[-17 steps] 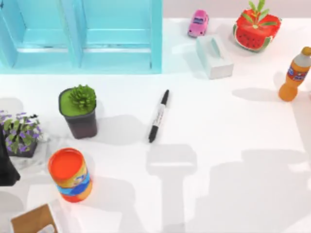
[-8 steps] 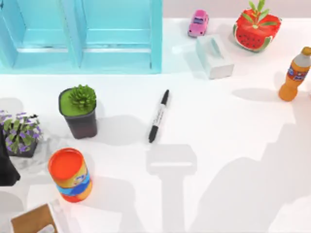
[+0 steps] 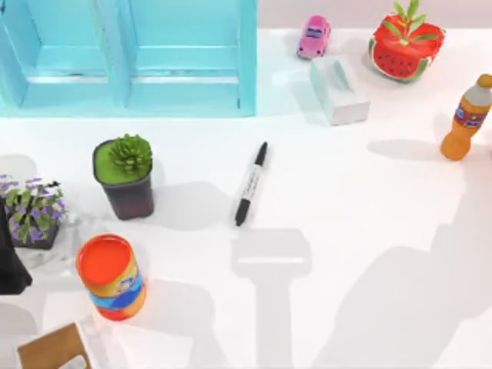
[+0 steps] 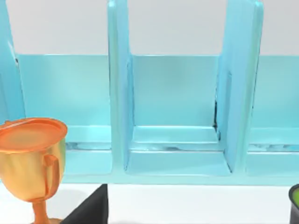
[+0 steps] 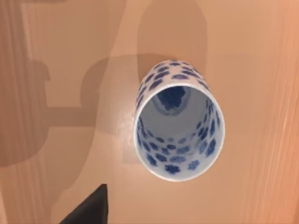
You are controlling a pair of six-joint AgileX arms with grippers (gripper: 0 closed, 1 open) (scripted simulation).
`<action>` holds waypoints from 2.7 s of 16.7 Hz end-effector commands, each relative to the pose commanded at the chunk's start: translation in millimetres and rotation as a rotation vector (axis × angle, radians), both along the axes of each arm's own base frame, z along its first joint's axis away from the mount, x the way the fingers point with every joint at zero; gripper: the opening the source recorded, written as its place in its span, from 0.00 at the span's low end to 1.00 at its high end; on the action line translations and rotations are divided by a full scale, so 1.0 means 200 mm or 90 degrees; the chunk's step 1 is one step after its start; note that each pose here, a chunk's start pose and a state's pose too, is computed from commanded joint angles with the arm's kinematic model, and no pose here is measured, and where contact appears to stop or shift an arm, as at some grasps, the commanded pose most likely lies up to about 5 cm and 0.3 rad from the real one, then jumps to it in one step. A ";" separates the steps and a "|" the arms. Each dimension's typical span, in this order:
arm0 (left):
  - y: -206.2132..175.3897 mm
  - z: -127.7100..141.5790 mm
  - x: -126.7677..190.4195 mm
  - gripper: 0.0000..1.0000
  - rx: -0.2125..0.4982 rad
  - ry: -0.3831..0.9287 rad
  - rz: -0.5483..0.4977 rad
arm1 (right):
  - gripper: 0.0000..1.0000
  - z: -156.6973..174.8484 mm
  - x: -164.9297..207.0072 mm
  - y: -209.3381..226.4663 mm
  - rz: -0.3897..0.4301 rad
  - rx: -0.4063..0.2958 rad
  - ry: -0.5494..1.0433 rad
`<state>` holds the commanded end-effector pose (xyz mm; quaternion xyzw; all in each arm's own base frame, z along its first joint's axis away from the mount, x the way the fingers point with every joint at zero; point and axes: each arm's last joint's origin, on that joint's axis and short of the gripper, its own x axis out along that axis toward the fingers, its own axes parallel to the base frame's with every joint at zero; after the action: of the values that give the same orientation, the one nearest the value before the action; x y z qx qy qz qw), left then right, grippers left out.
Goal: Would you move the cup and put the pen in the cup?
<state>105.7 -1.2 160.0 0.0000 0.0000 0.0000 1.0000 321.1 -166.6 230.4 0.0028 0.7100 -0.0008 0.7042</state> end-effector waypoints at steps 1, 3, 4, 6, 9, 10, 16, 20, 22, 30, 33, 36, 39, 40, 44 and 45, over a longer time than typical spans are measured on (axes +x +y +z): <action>0.00 0.00 0.00 1.00 0.000 0.000 0.000 | 1.00 -0.04 0.00 0.00 0.000 0.000 0.000; 0.00 0.00 0.00 1.00 0.000 0.000 0.000 | 1.00 -0.14 0.01 0.00 0.000 0.000 0.000; 0.00 0.00 0.00 1.00 0.000 0.000 0.000 | 1.00 -0.20 0.01 0.00 0.000 0.000 0.000; 0.00 0.00 0.00 1.00 0.000 0.000 0.000 | 1.00 -0.31 0.00 0.00 0.000 -0.001 -0.001; 0.00 0.00 0.00 1.00 0.000 0.000 0.000 | 1.00 -0.40 -0.01 0.00 0.000 0.000 -0.001; 0.00 0.00 0.00 1.00 0.000 0.000 0.000 | 1.00 -0.41 -0.01 0.00 0.000 0.000 -0.001; 0.00 0.00 0.00 1.00 0.000 0.000 0.000 | 0.77 -0.41 -0.01 0.00 0.000 0.000 -0.001; 0.00 0.00 0.00 1.00 0.000 0.000 0.000 | 0.47 -0.41 -0.01 0.00 0.000 0.000 -0.001; 0.00 0.00 0.00 1.00 0.000 0.000 0.000 | 0.32 -0.41 -0.01 0.00 0.000 0.000 -0.001; 0.00 0.00 0.00 1.00 0.000 0.000 0.000 | 0.00 -0.41 -0.01 0.00 0.000 0.000 -0.001; 0.00 0.00 0.00 1.00 0.000 0.000 0.000 | 0.00 -0.41 -0.01 0.00 0.000 0.000 -0.001; 0.00 0.00 0.00 1.00 0.000 0.000 0.000 | 0.00 -0.40 -0.01 0.00 -0.001 -0.001 -0.002; 0.00 0.00 0.00 1.00 0.000 0.000 0.000 | 0.00 -0.29 0.04 0.09 -0.009 -0.004 -0.007; 0.00 0.00 0.00 1.00 0.000 0.000 0.000 | 0.00 -0.23 0.06 0.15 -0.011 -0.003 -0.007; 0.00 0.00 0.00 1.00 0.000 0.000 0.000 | 0.00 0.08 0.08 0.48 -0.006 0.003 0.014; 0.00 0.00 0.00 1.00 0.000 0.000 0.000 | 0.00 0.15 0.06 0.56 -0.003 0.002 0.015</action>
<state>105.7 -1.2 160.0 0.0000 0.0000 0.0000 1.0000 333.7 -54.5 260.7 0.0056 0.7182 -0.0015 0.6958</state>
